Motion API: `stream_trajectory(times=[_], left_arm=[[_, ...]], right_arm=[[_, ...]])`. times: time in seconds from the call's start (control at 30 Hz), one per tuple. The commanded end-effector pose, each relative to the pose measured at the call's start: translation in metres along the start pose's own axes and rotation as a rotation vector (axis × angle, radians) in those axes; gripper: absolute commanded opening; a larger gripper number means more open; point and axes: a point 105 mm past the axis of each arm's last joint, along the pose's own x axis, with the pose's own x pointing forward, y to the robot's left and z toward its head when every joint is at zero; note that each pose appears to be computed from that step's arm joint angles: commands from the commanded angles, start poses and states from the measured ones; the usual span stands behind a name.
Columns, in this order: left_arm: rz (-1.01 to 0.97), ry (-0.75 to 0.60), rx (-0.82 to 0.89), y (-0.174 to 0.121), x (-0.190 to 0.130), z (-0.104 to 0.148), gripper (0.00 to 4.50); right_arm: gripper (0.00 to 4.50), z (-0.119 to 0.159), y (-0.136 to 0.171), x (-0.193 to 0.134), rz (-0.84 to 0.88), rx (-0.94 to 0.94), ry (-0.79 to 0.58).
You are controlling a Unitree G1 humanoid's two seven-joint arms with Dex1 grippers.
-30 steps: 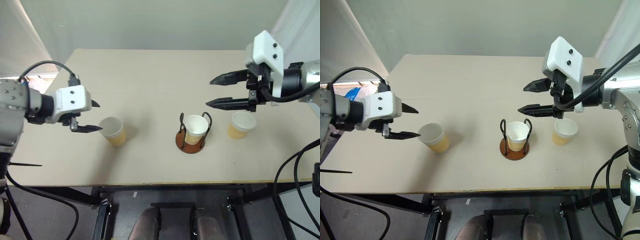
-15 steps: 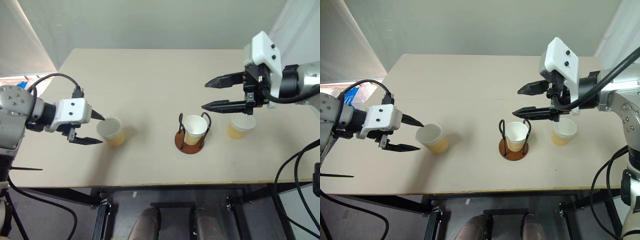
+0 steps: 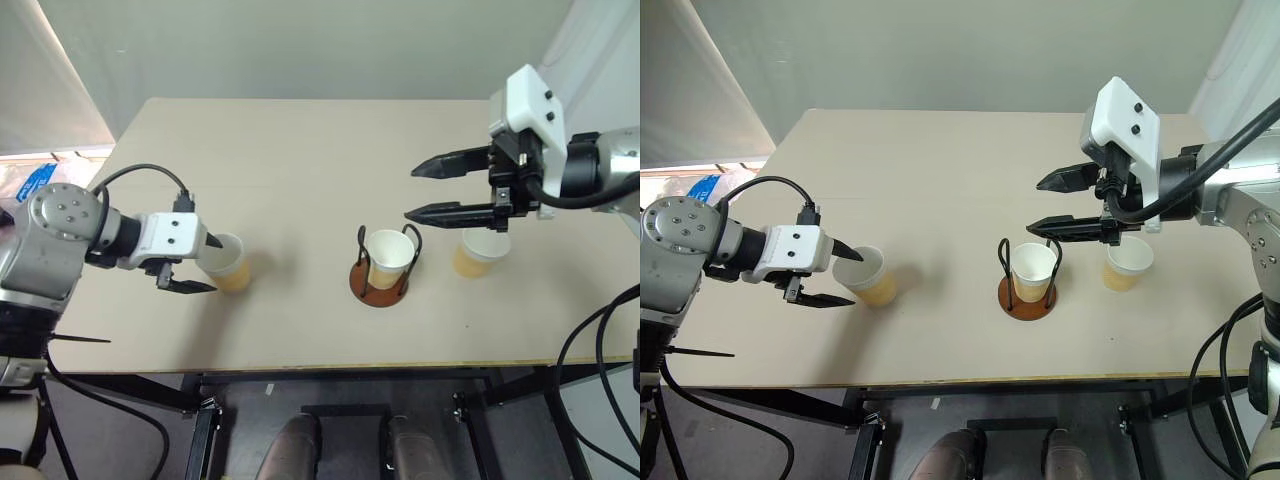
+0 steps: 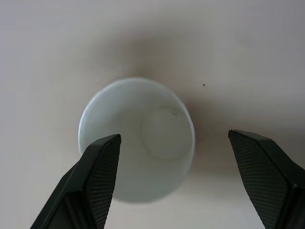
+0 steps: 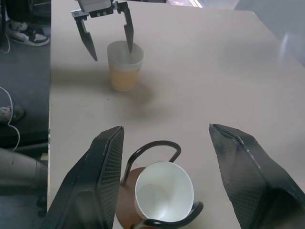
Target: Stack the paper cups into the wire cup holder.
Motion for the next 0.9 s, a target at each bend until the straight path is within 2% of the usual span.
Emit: stream_trajectory(times=[0.03, 0.37, 0.67, 0.83, 0.9], left_arm=[[0.019, 0.007, 0.033, 0.004, 0.0, 0.004, 3.43], [-0.023, 0.004, 0.036, 0.0, 0.009, 0.003, 0.05], [-0.056, -0.025, 0.028, -0.001, 0.009, 0.009, 0.05], [-0.035, -0.139, 0.021, 0.014, 0.0, 0.038, 0.05], [-0.043, -0.224, 0.032, 0.018, -0.004, 0.06, 0.05]], right_arm=[[3.03, 0.004, 0.002, -0.003, -0.011, -0.028, 0.001], [3.03, 0.002, 0.002, -0.004, -0.013, -0.008, -0.014], [3.03, 0.006, 0.0, -0.008, -0.023, -0.029, -0.068], [3.03, 0.003, -0.001, -0.015, -0.025, -0.024, -0.081], [3.03, 0.0, 0.0, -0.017, -0.024, -0.03, -0.08]])
